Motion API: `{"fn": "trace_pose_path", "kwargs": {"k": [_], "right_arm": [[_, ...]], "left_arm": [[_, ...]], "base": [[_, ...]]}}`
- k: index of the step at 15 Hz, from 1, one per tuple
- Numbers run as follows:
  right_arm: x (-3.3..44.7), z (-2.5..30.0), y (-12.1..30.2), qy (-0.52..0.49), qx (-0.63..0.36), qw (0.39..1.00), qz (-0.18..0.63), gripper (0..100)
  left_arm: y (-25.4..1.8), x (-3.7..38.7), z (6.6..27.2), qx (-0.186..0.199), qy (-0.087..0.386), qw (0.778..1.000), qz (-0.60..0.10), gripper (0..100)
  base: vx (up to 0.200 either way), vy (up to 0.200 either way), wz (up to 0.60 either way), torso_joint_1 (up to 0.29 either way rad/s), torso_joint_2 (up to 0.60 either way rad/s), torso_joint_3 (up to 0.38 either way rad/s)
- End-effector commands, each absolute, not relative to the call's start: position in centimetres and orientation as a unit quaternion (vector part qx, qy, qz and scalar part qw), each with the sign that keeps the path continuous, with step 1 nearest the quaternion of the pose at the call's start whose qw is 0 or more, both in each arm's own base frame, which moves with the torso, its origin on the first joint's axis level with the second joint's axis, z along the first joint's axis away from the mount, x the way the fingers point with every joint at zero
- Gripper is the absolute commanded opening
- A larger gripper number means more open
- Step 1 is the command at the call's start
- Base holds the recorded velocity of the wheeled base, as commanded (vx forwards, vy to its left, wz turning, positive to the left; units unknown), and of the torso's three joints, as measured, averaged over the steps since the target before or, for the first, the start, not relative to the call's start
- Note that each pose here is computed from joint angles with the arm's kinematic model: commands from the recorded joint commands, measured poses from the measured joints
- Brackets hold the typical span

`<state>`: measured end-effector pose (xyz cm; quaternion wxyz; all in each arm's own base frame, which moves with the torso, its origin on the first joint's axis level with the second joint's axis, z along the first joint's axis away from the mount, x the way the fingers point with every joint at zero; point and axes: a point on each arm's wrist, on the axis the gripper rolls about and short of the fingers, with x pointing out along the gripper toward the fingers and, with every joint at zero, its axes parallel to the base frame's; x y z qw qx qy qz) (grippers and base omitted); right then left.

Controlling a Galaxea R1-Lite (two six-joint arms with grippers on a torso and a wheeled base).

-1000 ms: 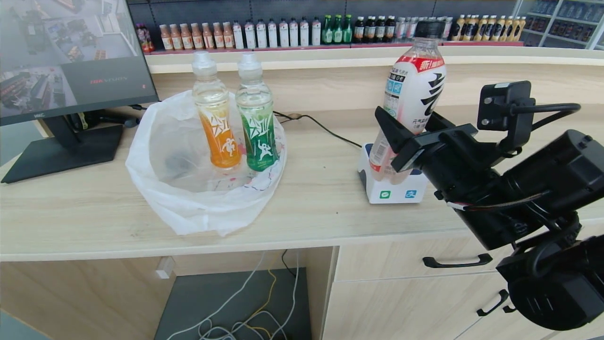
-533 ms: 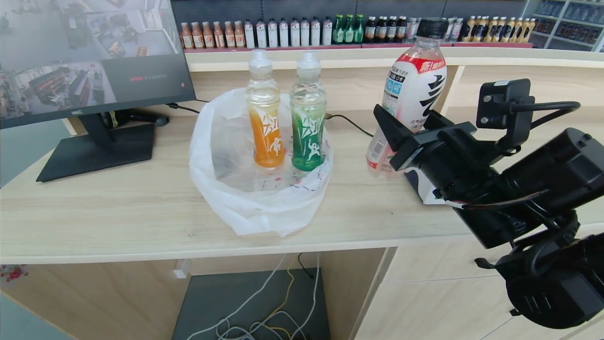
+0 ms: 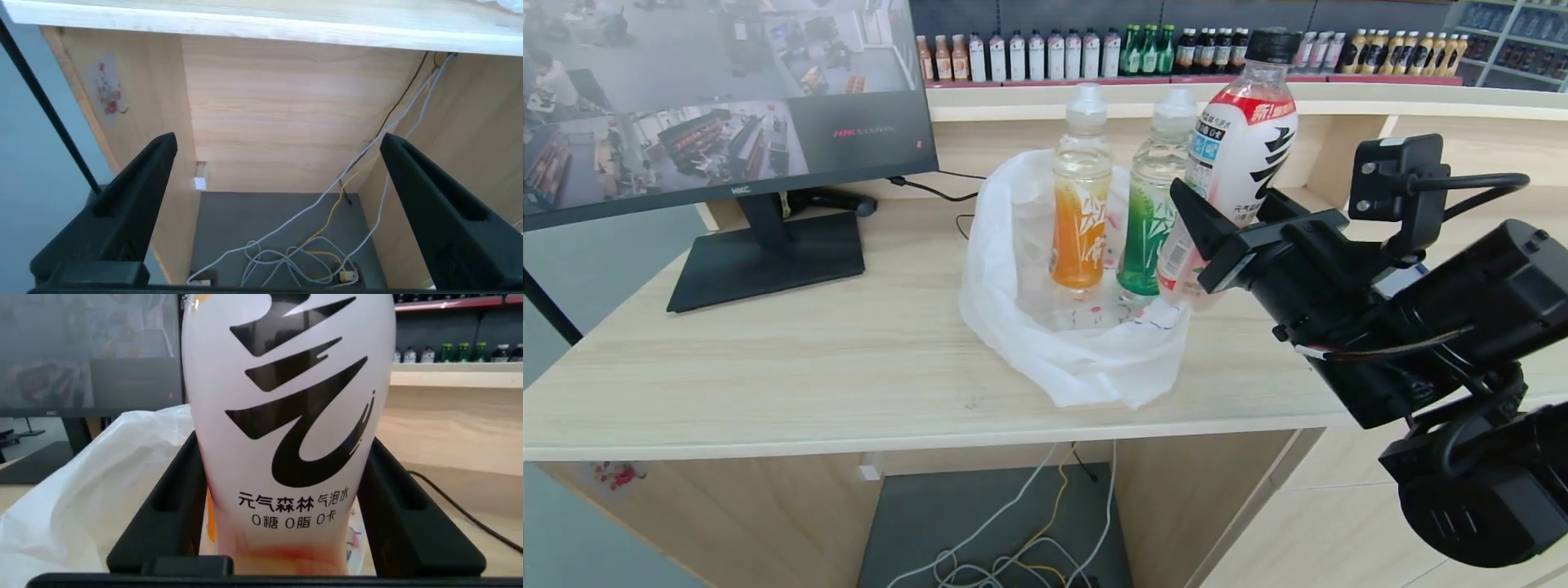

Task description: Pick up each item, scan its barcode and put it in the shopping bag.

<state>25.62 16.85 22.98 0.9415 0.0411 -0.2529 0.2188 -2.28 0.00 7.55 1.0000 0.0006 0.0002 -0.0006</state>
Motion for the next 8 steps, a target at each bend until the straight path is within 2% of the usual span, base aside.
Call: {"fn": "trace_pose_path", "kwargs": {"k": [1,8], "right_arm": [[25.6,22.9,16.9,-0.253,0.041,0.941,0.22,0],[26.4,22.0,19.1,-0.244,0.043,0.938,0.241,0]], "left_arm": [[0.0,-2.3,7.5,0.001,0.0,1.0,-0.001,100],[0.0,-2.3,7.5,0.0,0.0,1.0,-0.001,100]], "base": [[0.0,0.0,0.0,0.0,0.0,0.0],[0.0,0.0,0.0,0.0,0.0,0.0]]}}
